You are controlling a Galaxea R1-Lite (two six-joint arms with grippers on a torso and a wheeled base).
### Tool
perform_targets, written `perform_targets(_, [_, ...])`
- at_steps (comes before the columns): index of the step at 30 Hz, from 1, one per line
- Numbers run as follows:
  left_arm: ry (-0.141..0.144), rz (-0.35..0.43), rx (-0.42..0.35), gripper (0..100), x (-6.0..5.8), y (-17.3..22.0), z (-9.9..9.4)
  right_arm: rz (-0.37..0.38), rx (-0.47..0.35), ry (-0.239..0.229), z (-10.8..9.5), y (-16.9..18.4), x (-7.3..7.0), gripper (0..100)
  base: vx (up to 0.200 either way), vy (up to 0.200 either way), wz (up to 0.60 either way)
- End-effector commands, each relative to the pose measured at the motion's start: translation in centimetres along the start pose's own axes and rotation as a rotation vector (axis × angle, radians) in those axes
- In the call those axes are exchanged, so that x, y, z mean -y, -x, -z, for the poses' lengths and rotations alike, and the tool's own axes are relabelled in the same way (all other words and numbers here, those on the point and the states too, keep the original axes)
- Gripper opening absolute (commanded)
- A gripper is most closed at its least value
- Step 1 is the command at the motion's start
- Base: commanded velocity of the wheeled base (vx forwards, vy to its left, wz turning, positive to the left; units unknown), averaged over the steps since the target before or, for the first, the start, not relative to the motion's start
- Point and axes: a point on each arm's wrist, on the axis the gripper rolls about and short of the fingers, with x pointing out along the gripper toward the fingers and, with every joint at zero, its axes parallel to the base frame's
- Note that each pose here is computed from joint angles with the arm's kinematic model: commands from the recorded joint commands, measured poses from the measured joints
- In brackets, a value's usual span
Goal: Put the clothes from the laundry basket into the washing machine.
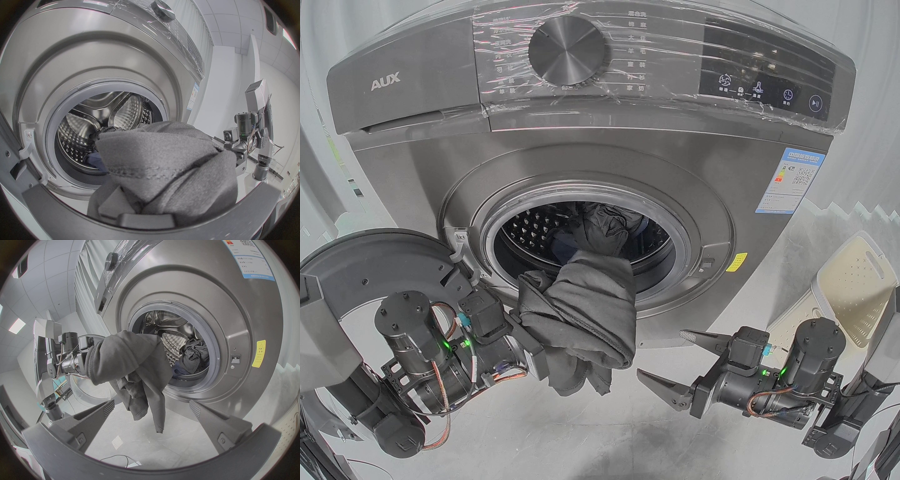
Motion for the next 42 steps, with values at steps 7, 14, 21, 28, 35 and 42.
perform_targets(7, [0.000,0.001,-0.007,0,0.0,-0.1,0.2,-0.008,-0.003,0.000,0.1,0.1,-0.2,100,0.086,0.000,0.00])
perform_targets(14, [0.012,0.044,-0.040,0,1.2,-0.1,0.9,-0.023,0.006,0.003,-0.1,0.0,-0.6,100,0.000,0.000,0.00])
perform_targets(21, [0.022,-0.005,-0.043,0,0.8,-5.1,3.3,-0.030,0.011,0.004,-0.3,0.2,-0.8,100,0.000,0.000,0.00])
perform_targets(28, [0.068,-0.033,-0.029,0,-0.4,-8.9,5.5,-0.035,-0.001,0.002,0.0,0.2,-0.9,100,0.000,0.000,0.00])
perform_targets(35, [0.061,-0.115,0.093,0,-3.1,-12.9,5.3,-0.057,-0.036,0.002,0.6,0.6,-1.5,100,0.000,0.000,0.00])
perform_targets(42, [0.072,-0.224,0.201,0,-4.6,-15.7,4.6,-0.056,-0.045,0.001,0.9,0.5,-1.5,100,0.000,0.000,0.00])
